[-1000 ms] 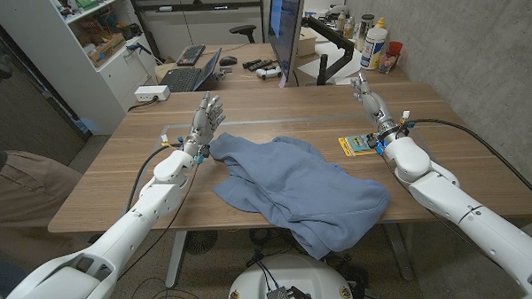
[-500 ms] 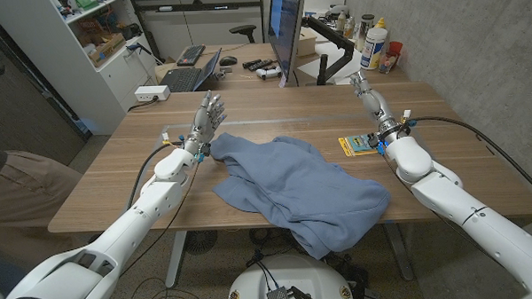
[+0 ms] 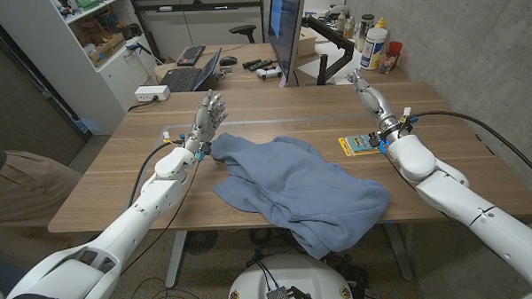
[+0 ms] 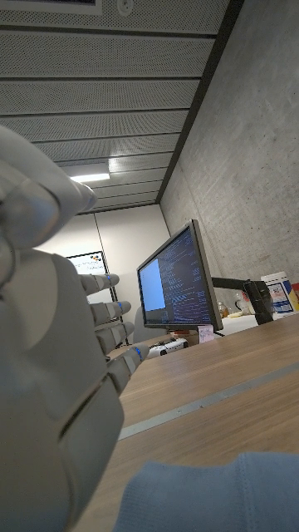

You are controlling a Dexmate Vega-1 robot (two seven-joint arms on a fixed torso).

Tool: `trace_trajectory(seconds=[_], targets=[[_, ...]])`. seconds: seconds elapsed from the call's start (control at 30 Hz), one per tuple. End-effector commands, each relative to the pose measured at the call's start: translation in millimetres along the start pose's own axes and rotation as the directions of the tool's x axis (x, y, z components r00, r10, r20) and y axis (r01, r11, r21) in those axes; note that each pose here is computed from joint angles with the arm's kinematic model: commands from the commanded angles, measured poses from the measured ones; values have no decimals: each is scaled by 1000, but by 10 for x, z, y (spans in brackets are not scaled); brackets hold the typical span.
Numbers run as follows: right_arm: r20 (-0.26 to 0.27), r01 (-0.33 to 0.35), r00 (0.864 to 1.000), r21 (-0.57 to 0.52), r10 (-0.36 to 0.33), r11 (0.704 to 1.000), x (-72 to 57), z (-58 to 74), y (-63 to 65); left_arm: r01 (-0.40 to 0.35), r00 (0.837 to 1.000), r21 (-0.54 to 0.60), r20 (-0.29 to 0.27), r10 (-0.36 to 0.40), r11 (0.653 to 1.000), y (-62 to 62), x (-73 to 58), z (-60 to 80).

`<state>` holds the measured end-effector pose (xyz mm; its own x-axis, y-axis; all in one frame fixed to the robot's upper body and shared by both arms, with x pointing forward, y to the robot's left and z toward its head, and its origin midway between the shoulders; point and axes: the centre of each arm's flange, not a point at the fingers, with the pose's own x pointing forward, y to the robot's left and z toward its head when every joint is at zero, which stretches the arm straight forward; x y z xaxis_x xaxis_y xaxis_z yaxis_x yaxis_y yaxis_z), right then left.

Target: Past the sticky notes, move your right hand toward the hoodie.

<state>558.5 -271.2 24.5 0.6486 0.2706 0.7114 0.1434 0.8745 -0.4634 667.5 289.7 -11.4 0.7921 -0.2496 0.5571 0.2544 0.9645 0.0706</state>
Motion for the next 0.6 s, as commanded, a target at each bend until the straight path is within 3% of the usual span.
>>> trace_trajectory(seconds=[0.03, 0.6], targets=[[36, -49, 998, -90, 53, 995, -14, 141, 96, 3, 1000, 1, -1, -3, 1000, 19, 16, -1], [58, -93, 992, -228, 109, 969, -66, 304, 180, 1, 1000, 4, 8, -1, 1000, 46, 31, 1]])
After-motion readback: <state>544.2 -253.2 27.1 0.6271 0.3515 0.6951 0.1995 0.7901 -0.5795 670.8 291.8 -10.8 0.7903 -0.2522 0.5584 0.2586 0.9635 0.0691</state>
